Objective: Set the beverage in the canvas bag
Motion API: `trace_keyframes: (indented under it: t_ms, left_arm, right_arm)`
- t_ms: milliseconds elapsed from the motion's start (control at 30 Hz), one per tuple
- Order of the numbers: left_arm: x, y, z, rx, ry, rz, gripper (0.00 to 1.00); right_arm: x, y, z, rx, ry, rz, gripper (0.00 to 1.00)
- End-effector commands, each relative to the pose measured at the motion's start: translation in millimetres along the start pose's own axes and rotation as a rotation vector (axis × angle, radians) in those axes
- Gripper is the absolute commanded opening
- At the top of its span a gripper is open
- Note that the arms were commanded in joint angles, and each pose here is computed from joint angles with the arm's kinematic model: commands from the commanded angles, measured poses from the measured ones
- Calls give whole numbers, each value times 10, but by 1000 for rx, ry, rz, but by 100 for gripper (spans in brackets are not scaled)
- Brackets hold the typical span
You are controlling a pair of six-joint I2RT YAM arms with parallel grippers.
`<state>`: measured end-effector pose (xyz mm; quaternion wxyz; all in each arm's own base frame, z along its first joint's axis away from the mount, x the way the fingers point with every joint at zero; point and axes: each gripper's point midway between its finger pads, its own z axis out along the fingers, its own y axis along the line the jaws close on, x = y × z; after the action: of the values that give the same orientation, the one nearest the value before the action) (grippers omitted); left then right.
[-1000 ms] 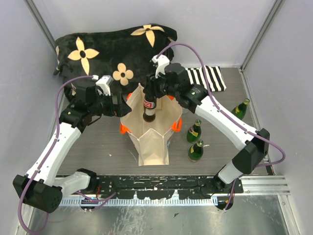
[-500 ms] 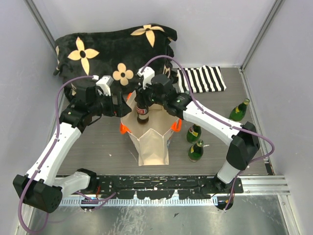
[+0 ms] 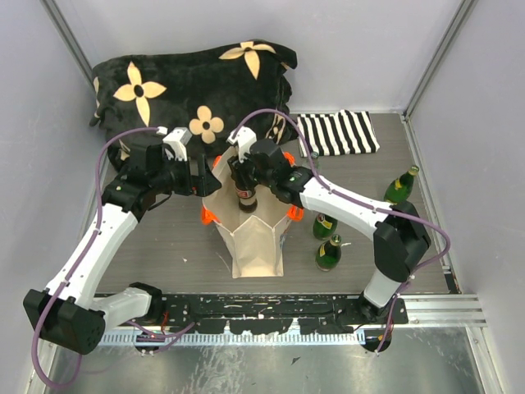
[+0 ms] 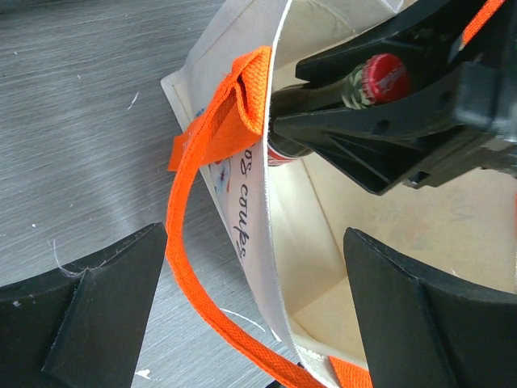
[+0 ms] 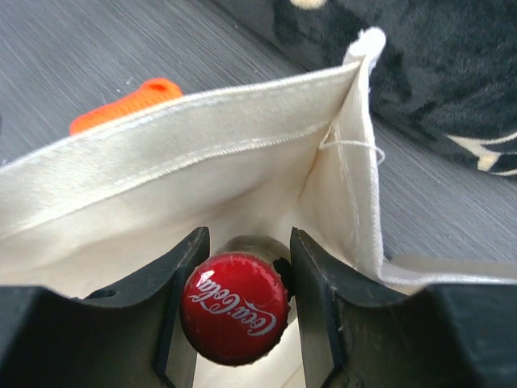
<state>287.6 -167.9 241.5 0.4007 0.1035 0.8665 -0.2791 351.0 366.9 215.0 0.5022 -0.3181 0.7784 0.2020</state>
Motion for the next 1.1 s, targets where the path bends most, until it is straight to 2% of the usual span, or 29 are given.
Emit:
trace_keyframes:
  t_ms: [0, 367, 400, 533, 633, 800, 967, 1067]
  left_arm:
    - [-40, -26, 25, 20, -13, 4, 98]
    - [-34, -37, 1, 23, -11, 7, 98]
    - [-35, -41, 3, 25, -11, 6, 98]
    - [-33, -47, 3, 29, -11, 3, 98]
    - [-28, -54, 4, 33, -9, 2, 98]
    - [-18, -68, 1, 41, -7, -3, 98]
    - [-17, -79, -11, 45, -8, -2, 98]
    - [-7, -81, -23, 46, -8, -1, 98]
  right_arm:
    - [-771, -91, -69, 39, -299, 18, 1]
    - [-457, -175, 23, 63, -256, 51, 1]
    - [-451, -175, 10, 63, -254, 50, 6]
    - [-432, -190, -63, 68, -251, 49, 49]
    - [-466, -210, -135, 80, -265, 48, 63]
    - [-559, -244, -245, 96, -295, 47, 72]
    - [-714, -268, -354, 109, -334, 58, 75]
    - [-950, -338, -507, 146, -393, 78, 75]
